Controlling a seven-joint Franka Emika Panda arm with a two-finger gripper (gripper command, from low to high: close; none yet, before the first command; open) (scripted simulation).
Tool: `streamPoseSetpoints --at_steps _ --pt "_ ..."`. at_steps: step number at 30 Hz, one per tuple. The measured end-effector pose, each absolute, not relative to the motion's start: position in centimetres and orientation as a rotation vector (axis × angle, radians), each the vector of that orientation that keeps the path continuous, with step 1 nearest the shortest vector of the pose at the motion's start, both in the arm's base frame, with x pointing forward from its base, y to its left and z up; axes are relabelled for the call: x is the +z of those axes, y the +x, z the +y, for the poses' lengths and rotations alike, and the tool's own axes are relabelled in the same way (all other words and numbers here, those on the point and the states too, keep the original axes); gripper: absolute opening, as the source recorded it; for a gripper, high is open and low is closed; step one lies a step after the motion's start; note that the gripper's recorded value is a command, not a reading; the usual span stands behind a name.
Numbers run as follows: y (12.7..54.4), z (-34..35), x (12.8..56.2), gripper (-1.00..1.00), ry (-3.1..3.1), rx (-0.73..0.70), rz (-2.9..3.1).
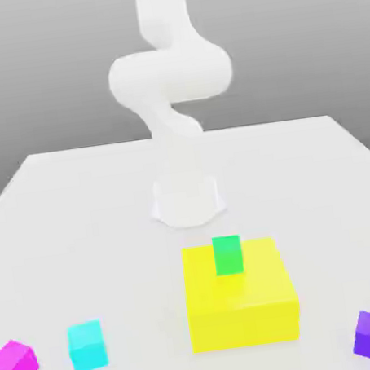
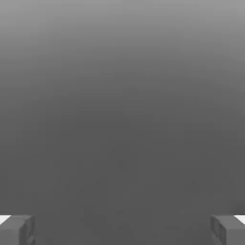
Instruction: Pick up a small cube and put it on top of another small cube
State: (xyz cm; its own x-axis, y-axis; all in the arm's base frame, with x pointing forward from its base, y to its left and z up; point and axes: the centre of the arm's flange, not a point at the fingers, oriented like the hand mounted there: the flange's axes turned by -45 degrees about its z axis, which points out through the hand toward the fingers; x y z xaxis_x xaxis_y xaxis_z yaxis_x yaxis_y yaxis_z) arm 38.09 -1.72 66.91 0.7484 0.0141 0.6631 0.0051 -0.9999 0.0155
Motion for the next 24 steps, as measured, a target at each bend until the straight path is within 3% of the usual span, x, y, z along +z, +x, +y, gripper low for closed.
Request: streamPoseSetpoints --at_steps 6,12,17,24 --pt "44.2 -6.3 55.5 0.00 2.984 0.828 0.104" --pt "46.5 -10.9 43.5 0.00 3.036 0.557 0.186" --pt "45.6 -14.5 33.4 0.00 3.074 0.332 0.250" --pt "40.9 -18.3 20.4 0.00 3.117 0.030 0.341"
